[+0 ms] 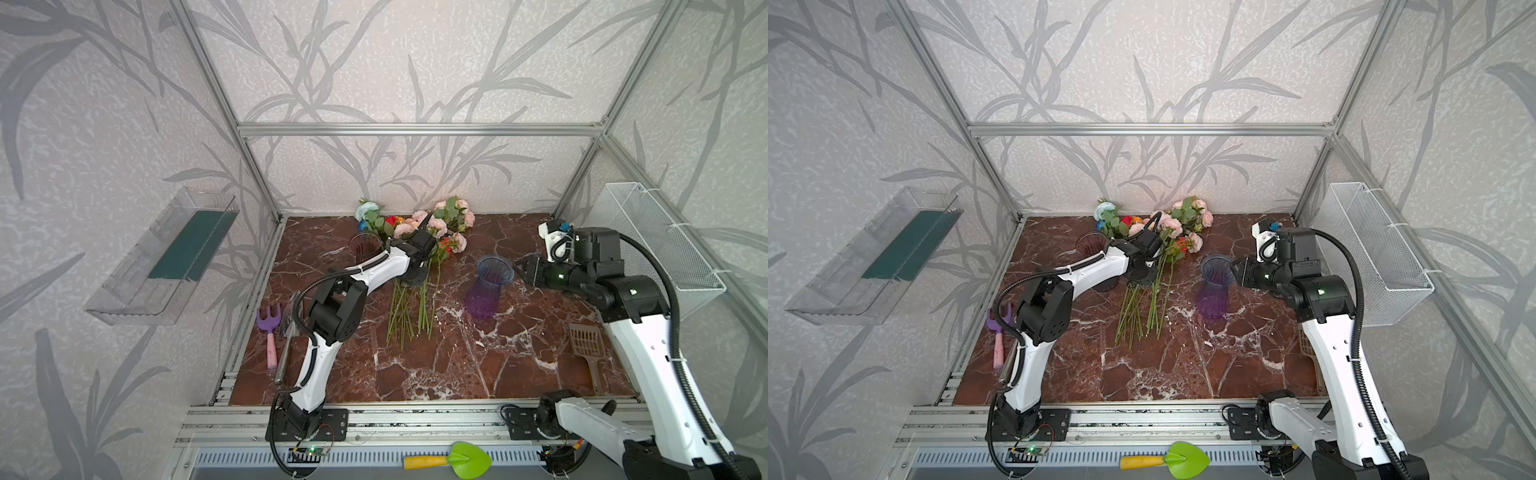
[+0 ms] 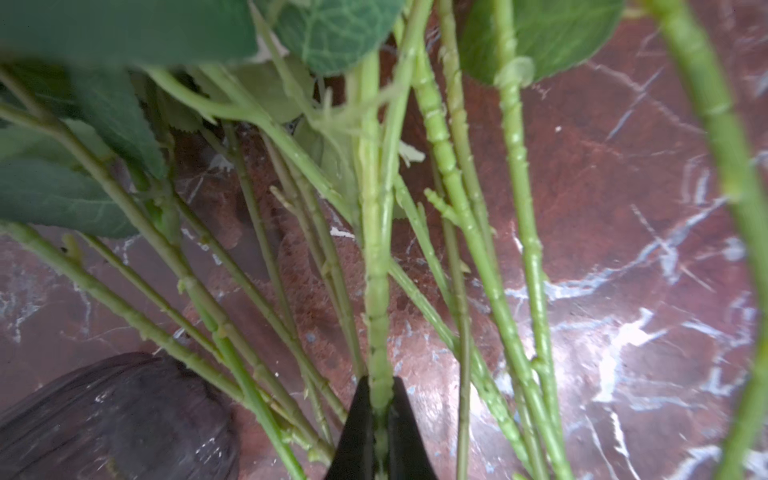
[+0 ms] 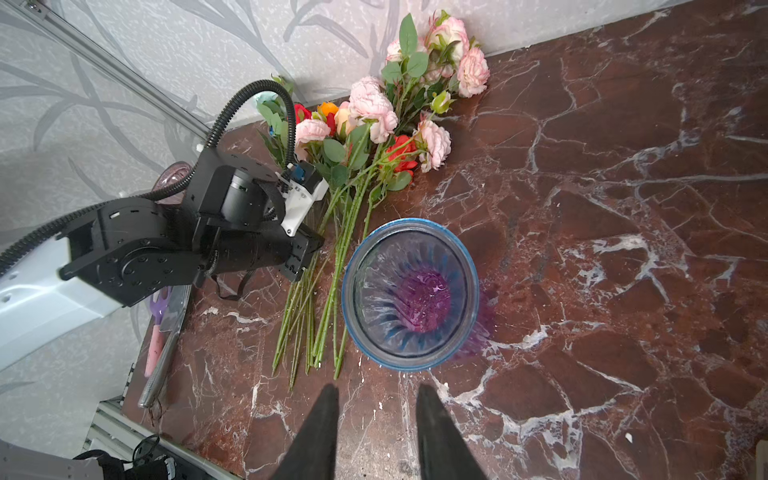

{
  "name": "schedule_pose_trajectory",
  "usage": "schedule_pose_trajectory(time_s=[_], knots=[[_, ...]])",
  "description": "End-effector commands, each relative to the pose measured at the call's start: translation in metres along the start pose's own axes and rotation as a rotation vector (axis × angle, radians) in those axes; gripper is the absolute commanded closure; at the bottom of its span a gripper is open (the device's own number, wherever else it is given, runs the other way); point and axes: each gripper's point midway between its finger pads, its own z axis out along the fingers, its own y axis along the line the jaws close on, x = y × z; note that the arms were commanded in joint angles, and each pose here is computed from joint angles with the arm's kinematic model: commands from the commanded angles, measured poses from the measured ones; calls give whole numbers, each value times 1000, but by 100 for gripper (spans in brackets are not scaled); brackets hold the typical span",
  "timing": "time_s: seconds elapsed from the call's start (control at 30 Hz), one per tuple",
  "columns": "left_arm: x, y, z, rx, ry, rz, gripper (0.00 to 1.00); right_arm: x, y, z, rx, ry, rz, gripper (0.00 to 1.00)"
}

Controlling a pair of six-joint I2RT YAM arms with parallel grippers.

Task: Arrange the flowers into the vase
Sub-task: 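Lift a pink rose stem out of the pile with the left gripper, then grasp the pink rose stem with the right gripper beside the left gripper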

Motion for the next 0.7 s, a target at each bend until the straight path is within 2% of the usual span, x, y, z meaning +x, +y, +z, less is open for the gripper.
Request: schedule_pose_trajectory(time_s=[0.0, 0.17, 0.43, 0.53, 0.67], knots=[[-31, 3, -66, 48, -124, -42, 96, -4, 5, -4, -18, -29, -13, 67], [-48, 2, -123, 114, -232, -63, 97, -6, 5, -6, -15, -40, -17, 67], [-55, -11, -190, 280, -391, -100, 98, -15, 14, -11, -49, -73, -28, 67], [-58, -23, -224, 399, -508, -84, 98, -27, 36, -16, -159, -125, -46, 64], [-52, -42, -286, 613, -751, -50, 97, -43, 84, -31, -334, -246, -119, 50]])
